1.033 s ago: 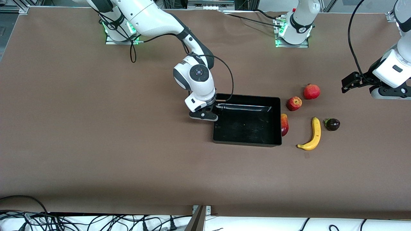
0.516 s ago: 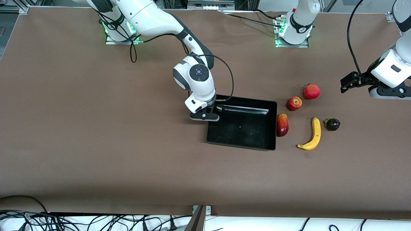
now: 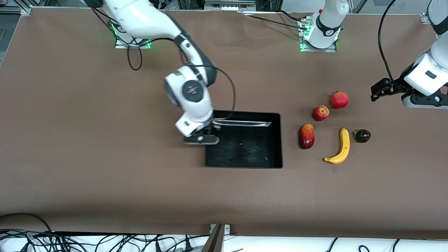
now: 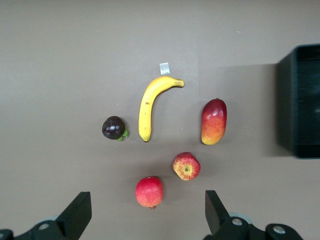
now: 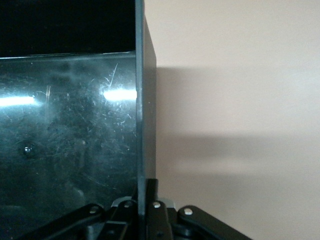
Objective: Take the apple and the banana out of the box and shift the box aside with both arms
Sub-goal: 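Drag the empty tray across the table toward the right arm's base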
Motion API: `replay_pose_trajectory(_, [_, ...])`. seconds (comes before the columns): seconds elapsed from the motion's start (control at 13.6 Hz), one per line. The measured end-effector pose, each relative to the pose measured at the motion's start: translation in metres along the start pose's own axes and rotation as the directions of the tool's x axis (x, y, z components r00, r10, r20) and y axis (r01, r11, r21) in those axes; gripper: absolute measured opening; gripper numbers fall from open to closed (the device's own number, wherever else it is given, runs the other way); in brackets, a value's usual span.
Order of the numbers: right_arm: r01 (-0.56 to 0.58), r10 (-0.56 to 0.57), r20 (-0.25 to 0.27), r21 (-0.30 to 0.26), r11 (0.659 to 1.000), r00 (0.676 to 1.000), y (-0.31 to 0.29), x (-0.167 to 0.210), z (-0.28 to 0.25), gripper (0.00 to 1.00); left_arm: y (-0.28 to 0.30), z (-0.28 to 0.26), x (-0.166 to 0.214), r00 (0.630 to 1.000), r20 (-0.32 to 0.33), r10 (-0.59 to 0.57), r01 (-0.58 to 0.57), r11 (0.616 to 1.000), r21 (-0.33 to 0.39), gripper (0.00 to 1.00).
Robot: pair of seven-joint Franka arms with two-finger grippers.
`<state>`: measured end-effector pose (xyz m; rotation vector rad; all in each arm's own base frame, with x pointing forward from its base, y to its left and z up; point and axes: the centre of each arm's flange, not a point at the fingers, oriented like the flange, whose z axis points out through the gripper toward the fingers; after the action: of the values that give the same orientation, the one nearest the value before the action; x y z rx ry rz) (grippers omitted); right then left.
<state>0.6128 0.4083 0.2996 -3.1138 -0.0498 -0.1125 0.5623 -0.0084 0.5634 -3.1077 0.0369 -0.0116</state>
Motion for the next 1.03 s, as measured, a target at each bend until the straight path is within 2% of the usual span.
replay_pose_trajectory(0.3, [0.077,-0.077,0.069,0.008,0.997,0.995,0.133,0.036,-0.021,0.03,0.0,0.0,0.0,1.0,0.0,0.001,-0.001,1.0,0.0,1.0])
replay_pose_trajectory(0.66, [0.122,-0.121,0.152,0.004,0.993,0.981,0.296,0.031,-0.003,0.03,0.001,0.0,0.0,1.0,0.001,0.001,-0.001,1.0,0.0,1.0])
replay_pose_trajectory(0.89, [0.168,-0.168,0.152,0.014,0.986,0.974,0.389,0.017,0.006,0.03,0.001,0.0,0.0,1.0,0.001,0.001,-0.001,1.0,0.0,1.0])
replay_pose_trajectory(1.03, [0.155,-0.153,0.143,0.002,0.988,0.978,0.433,0.001,0.022,0.03,0.001,0.0,0.0,1.0,0.001,0.001,-0.001,1.0,0.0,1.0])
